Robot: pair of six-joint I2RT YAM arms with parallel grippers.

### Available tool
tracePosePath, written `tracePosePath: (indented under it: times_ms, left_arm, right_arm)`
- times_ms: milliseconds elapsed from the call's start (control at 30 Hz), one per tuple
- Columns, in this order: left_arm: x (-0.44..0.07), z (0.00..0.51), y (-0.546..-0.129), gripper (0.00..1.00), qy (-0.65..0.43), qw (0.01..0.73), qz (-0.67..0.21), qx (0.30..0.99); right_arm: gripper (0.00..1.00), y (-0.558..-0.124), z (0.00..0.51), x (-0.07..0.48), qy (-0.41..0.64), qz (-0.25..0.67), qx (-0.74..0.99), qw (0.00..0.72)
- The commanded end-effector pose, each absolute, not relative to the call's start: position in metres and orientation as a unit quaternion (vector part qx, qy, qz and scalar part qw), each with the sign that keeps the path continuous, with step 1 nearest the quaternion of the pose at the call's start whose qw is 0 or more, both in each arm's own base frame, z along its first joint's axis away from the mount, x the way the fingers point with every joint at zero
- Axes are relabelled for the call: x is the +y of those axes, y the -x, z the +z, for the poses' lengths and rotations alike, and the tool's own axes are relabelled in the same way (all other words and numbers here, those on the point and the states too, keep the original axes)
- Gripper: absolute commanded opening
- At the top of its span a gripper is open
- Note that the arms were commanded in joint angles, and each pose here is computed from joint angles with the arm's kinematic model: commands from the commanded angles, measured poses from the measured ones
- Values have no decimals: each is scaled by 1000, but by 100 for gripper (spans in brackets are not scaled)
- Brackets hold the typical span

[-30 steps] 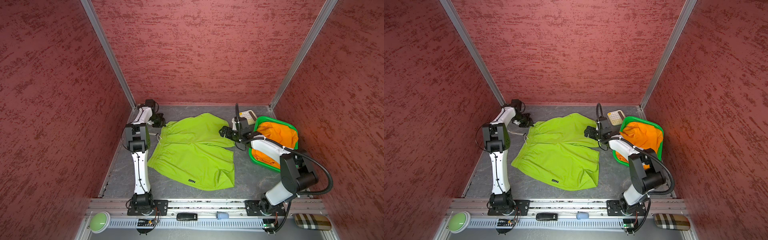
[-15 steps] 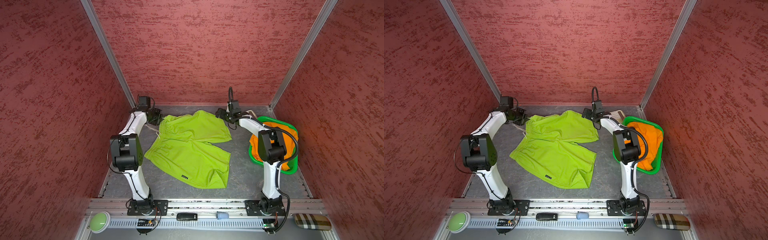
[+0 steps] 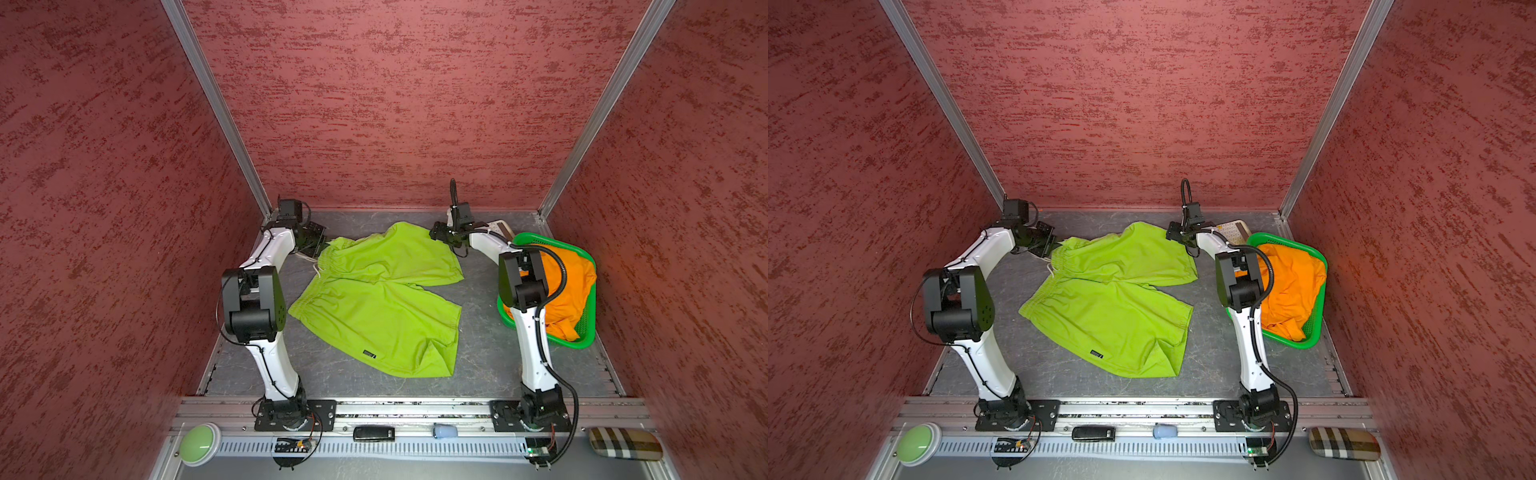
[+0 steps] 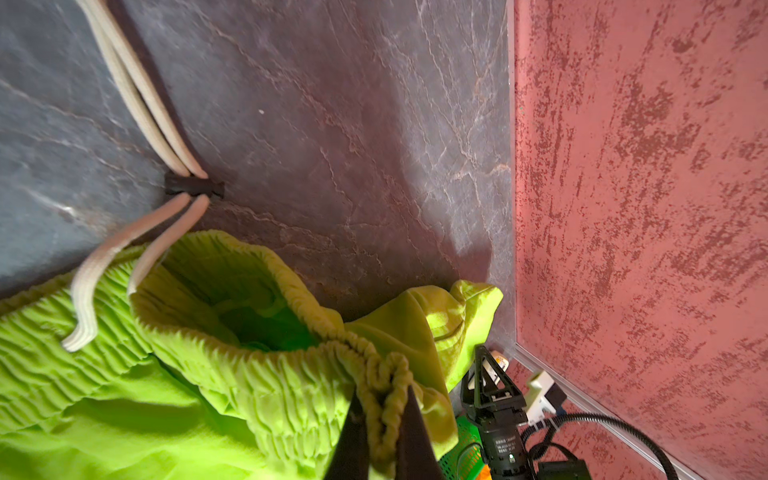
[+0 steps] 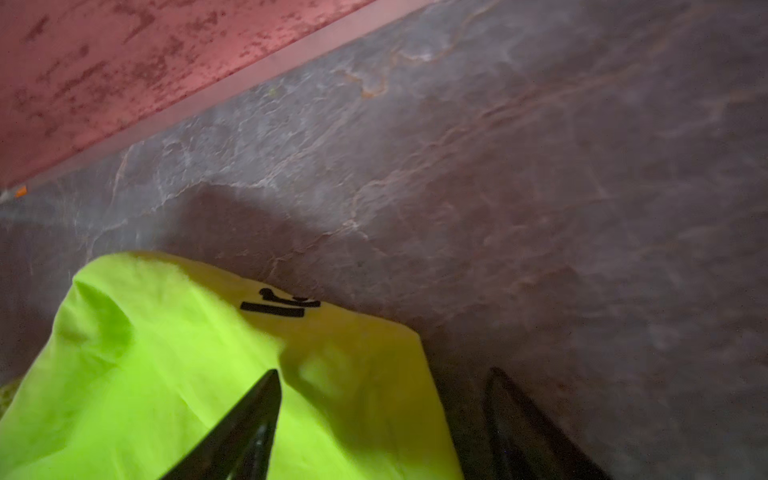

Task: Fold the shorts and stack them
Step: 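Lift the waistband with the left gripper while the right gripper grasps the leg hem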

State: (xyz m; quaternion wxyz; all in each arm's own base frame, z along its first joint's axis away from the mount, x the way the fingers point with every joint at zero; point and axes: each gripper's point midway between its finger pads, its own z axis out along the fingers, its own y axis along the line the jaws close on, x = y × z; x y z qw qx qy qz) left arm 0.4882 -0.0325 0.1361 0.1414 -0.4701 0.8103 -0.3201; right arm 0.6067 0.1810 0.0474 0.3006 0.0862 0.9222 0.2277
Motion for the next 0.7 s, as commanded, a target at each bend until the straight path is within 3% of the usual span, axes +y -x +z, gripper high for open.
tracePosePath:
  times_ms: [0, 67, 100, 233, 333, 400, 533, 567, 667]
  left_arm:
    - [-33, 143, -504, 0, 452, 150, -342, 810]
    - [-27, 151, -517, 0, 454, 155, -352, 804]
    - [-24, 154, -523, 0, 456, 157, -358, 799]
    - [9, 179, -548, 0, 478, 183, -381, 770]
    - [40, 195, -556, 0, 500, 204, -392, 745]
    - [56, 196, -554, 0, 516, 209, -400, 728]
    - [62, 179, -535, 0, 536, 202, -415, 707]
    - [58, 172, -531, 0, 536, 195, -416, 708]
    - [43, 143, -512, 0, 537, 159, -420, 715]
  right_arm:
    - [34, -620, 82, 200, -65, 279, 904, 317]
    - [5, -625, 112, 194, -67, 268, 901, 334]
    - [0, -626, 129, 191, -64, 264, 899, 345]
    - [0, -608, 221, 162, -46, 222, 881, 416]
    - [0, -566, 243, 136, -46, 182, 872, 453]
    - [0, -533, 223, 126, -47, 169, 880, 442]
    - [0, -462, 135, 122, -78, 197, 904, 372]
    - [3, -449, 118, 125, -84, 209, 907, 356]
    - [28, -415, 83, 139, -84, 228, 916, 318]
